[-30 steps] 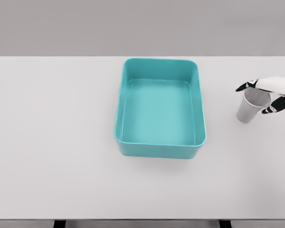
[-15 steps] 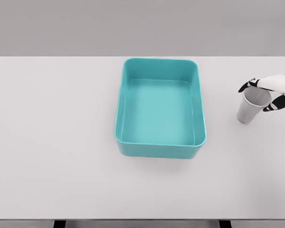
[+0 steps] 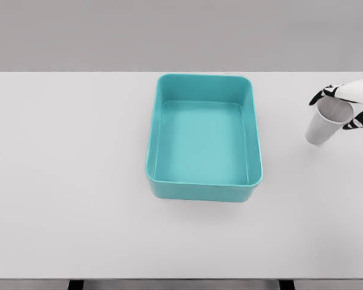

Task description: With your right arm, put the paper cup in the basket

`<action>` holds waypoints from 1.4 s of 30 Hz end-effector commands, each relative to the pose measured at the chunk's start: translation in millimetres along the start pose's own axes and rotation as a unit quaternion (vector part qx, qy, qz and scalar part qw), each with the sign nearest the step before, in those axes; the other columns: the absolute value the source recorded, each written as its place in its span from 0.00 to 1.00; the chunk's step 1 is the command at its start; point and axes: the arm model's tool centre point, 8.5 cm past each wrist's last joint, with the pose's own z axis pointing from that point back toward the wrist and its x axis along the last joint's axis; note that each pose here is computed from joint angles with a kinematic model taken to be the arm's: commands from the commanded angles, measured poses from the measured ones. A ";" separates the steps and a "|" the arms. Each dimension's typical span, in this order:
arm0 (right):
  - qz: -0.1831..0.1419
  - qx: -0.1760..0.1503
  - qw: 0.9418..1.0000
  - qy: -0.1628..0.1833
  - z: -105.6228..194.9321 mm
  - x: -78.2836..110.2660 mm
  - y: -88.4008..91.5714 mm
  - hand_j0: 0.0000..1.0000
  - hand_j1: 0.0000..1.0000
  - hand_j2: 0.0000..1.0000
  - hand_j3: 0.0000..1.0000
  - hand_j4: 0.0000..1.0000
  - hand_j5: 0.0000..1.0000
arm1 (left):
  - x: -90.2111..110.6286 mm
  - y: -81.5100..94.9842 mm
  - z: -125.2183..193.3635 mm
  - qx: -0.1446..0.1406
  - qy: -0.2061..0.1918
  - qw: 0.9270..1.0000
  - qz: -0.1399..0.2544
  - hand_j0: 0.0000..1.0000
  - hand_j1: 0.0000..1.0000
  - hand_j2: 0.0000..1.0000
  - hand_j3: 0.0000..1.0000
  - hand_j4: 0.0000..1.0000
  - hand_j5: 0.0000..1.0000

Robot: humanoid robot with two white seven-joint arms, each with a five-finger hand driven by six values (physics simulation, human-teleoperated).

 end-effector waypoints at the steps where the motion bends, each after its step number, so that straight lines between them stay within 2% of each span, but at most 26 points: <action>1: 0.004 -0.002 1.000 -0.004 1.7 3.8 -2.6 0.68 0.68 0.68 0.68 0.68 0.68 | 0.2 0.0 0.0 0.000 0.000 1.000 0.000 1.00 1.00 1.00 1.00 1.00 1.00; 12: 0.021 -0.018 0.999 -0.017 7.3 15.3 -20.3 0.68 0.68 0.68 0.68 0.68 0.68 | -0.3 0.0 0.0 0.000 0.000 1.000 0.000 1.00 1.00 1.00 1.00 1.00 1.00; 25: 0.054 -0.048 0.996 -0.044 9.9 41.1 -46.9 0.68 0.68 0.68 0.68 0.68 0.68 | 0.2 0.0 0.0 0.000 0.000 1.000 0.000 1.00 1.00 1.00 1.00 1.00 1.00; 42: 0.068 -0.072 0.991 -0.093 -5.2 73.7 -60.3 0.68 0.68 0.68 0.68 0.68 0.68 | 0.2 0.0 0.0 0.000 0.000 1.000 0.000 1.00 1.00 1.00 1.00 1.00 1.00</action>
